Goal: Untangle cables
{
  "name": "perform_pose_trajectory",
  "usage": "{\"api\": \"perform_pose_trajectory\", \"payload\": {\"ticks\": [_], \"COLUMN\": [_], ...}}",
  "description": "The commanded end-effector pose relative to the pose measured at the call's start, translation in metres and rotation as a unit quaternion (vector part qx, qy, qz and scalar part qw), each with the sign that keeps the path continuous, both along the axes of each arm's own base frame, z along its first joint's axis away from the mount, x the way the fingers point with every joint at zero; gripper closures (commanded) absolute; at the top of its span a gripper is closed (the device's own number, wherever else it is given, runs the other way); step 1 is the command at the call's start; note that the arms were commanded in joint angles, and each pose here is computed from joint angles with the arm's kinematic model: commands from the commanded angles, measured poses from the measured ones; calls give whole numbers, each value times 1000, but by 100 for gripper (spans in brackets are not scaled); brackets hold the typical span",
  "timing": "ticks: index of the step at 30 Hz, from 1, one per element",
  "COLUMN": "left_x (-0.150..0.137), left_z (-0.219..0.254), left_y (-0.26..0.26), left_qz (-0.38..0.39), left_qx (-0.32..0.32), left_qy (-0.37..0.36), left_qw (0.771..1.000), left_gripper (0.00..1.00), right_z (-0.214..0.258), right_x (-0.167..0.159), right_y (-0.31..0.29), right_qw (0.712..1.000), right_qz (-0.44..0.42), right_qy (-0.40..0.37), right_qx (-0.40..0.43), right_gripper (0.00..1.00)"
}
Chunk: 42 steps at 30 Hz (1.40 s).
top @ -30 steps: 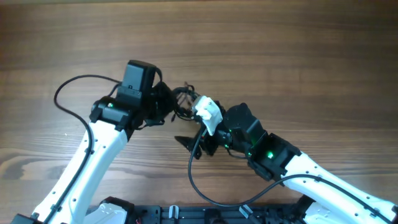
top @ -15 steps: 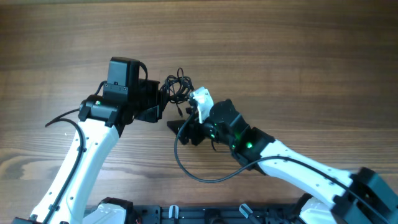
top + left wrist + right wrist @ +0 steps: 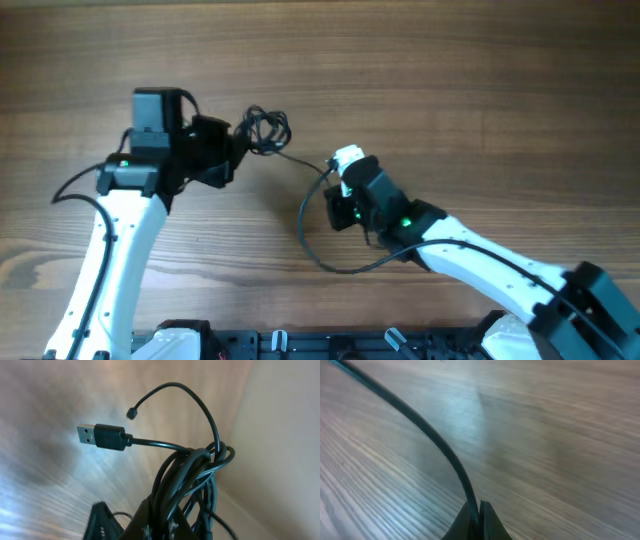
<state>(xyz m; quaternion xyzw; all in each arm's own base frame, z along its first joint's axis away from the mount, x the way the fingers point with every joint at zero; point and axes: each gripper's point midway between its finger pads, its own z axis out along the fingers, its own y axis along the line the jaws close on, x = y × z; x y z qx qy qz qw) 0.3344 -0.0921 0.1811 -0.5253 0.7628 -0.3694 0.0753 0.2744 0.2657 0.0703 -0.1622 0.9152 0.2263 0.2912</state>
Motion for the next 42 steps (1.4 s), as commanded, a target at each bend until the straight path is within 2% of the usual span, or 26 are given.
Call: {"api": "perform_pose_trajectory", "payload": {"ticks": [1, 5, 6, 7, 9, 10, 12, 13, 15, 16, 17, 18, 19, 23, 24, 26, 28, 32, 35, 37, 39, 42], "left_x": [7, 6, 6, 6, 5, 5, 1, 0, 2, 4, 6, 8, 9, 10, 9, 8, 6, 3, 2, 2, 1, 0], "left_z": [27, 31, 31, 31, 30, 30, 29, 27, 18, 12, 8, 4, 3, 3, 3, 4, 7, 10, 11, 11, 10, 10], "left_y": [-4, -6, -6, -6, -9, -12, -22, -27, -31, -29, -27, -24, -24, -33, -35, -44, -54, -65, -68, -68, -70, -73], "left_qz": [-104, -139, -141, -155, -199, -218, -263, -284, -306, -302, -297, -291, -287, -263, -253, -253, -257, -261, -257, -256, -260, -263], "left_qx": [-9, -1, 1, 13, 47, 61, 88, 108, 172, 208, 239, 270, 289, 327, 339, 360, 378, 397, 390, 389, 384, 383], "left_qy": [-103, -130, -132, -144, -178, -192, -218, -230, -233, -224, -217, -210, -206, -198, -194, -202, -211, -224, -224, -224, -225, -226], "left_qw": [989, 982, 981, 977, 963, 955, 936, 925, 907, 903, 899, 894, 890, 886, 885, 875, 864, 851, 855, 856, 857, 856], "left_gripper": [96, 96, 96, 96, 96, 96, 96, 96, 96, 96, 96, 96, 96, 96, 96, 96, 96, 96, 96, 96, 96, 96], "right_z": [-2, -18, -19, -19, -17, -13, 5, 24, 67, 96, 111, 122, 129, 135, 129, 122, 116, 111, 102, 97, 96, 98], "right_x": [14, 28, 30, 34, 38, 38, 32, 22, 5, -4, -5, -1, 2, 3, 6, 14, 23, 22, 22, 25, 27, 21], "right_y": [-32, -88, -95, -104, -107, -103, -78, -57, -26, -13, -9, -8, -6, -2, -2, -2, -2, 6, 6, 3, 2, 7], "right_qw": [998, 989, 988, 986, 989, 991, 996, 995, 974, 956, 947, 945, 943, 939, 944, 952, 956, 957, 958, 959, 959, 957], "right_qz": [-52, -128, -137, -146, -131, -115, -46, 21, 136, 186, 202, 188, 173, 139, 117, 72, 22, -12, -37, -54, -59, -40], "right_qy": [13, 56, 60, 66, 63, 64, 64, 53, 16, -11, -31, -31, -22, 17, 29, 35, 41, 52, 67, 70, 68, 79], "right_qx": [-16, -47, -48, -42, -35, -21, 41, 88, 179, 228, 248, 267, 284, 312, 307, 295, 289, 285, 276, 270, 269, 276], "right_gripper": [96, 96, 91, 48, 7, 0, 0, 0, 3, 11, 24, 40, 45, 51, 55, 58, 66, 68, 83, 88, 89, 85]}}
